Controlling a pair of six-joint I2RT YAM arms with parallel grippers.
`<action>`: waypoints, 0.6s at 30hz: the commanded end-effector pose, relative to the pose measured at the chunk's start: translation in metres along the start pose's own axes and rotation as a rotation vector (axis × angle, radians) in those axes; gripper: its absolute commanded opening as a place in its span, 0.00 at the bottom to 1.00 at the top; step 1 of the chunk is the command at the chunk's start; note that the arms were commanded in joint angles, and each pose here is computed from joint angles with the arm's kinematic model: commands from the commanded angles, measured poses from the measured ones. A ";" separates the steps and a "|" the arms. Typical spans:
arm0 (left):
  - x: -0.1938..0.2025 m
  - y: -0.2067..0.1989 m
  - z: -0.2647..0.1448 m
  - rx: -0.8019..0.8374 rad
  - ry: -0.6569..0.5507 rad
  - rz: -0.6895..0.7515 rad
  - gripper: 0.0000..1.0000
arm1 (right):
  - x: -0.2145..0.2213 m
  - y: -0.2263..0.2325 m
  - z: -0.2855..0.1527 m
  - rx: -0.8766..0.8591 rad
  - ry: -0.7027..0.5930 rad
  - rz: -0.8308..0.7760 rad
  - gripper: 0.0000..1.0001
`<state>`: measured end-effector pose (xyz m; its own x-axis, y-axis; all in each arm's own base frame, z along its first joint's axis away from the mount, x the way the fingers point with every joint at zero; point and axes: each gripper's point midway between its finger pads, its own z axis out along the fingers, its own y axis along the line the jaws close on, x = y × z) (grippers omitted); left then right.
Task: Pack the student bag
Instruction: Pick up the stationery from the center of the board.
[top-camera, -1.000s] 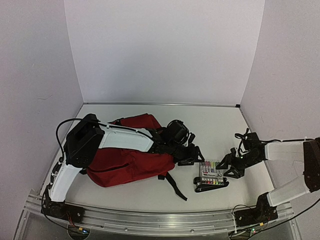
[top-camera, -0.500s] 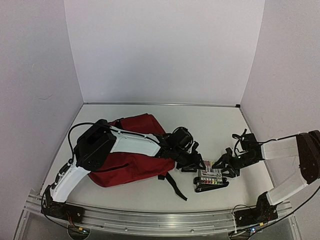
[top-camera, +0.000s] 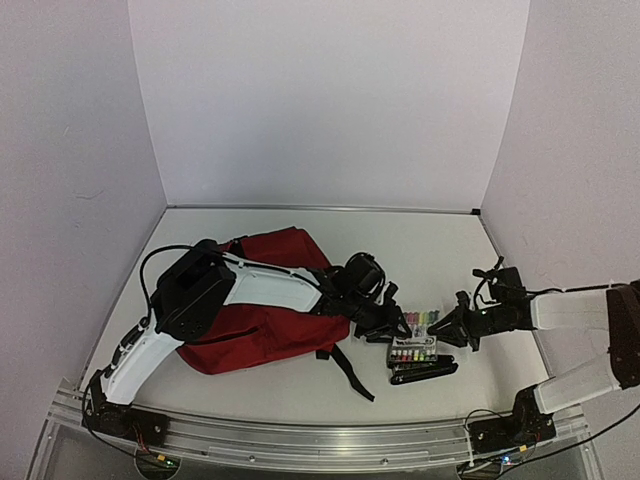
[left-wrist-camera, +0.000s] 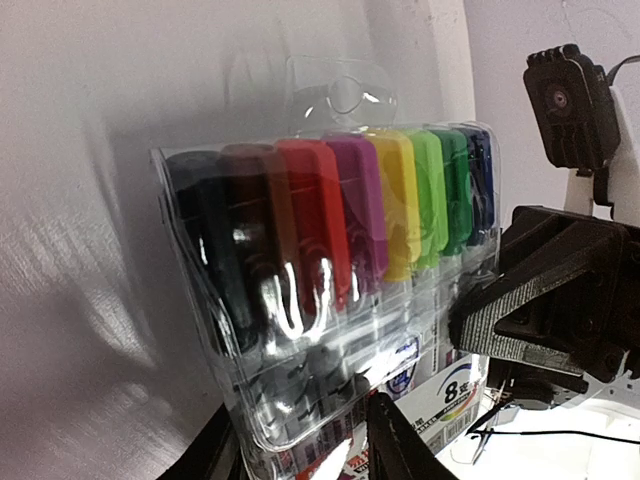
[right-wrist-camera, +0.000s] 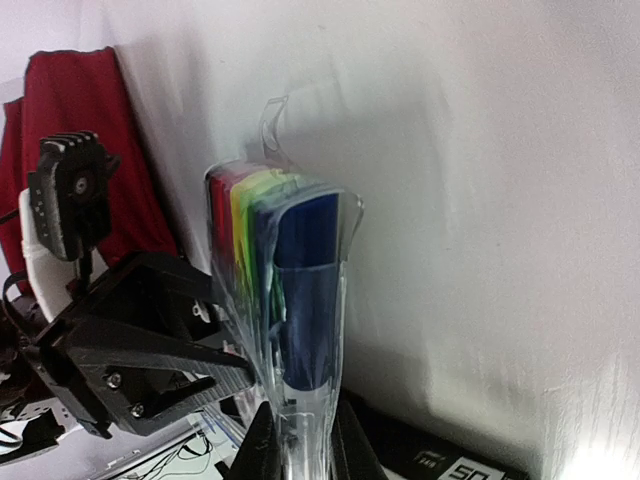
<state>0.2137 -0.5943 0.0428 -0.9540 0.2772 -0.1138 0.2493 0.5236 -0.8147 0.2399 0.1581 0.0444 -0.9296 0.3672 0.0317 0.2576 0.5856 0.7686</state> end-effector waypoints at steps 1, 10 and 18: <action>-0.019 -0.067 -0.033 0.112 -0.082 0.125 0.41 | -0.010 0.052 -0.024 -0.152 -0.082 -0.019 0.07; -0.035 -0.141 -0.133 0.129 -0.252 0.311 0.71 | -0.015 0.142 -0.092 -0.361 -0.228 -0.120 0.00; -0.007 -0.183 -0.213 0.205 -0.329 0.370 0.87 | 0.009 0.226 -0.155 -0.536 -0.243 -0.367 0.00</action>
<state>0.2174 -0.5467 0.2721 -0.8483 0.1796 -0.4981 0.5294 0.3028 -0.7925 0.2624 0.1699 0.2537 -0.8441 0.4674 -0.2626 -0.0935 0.3539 0.9306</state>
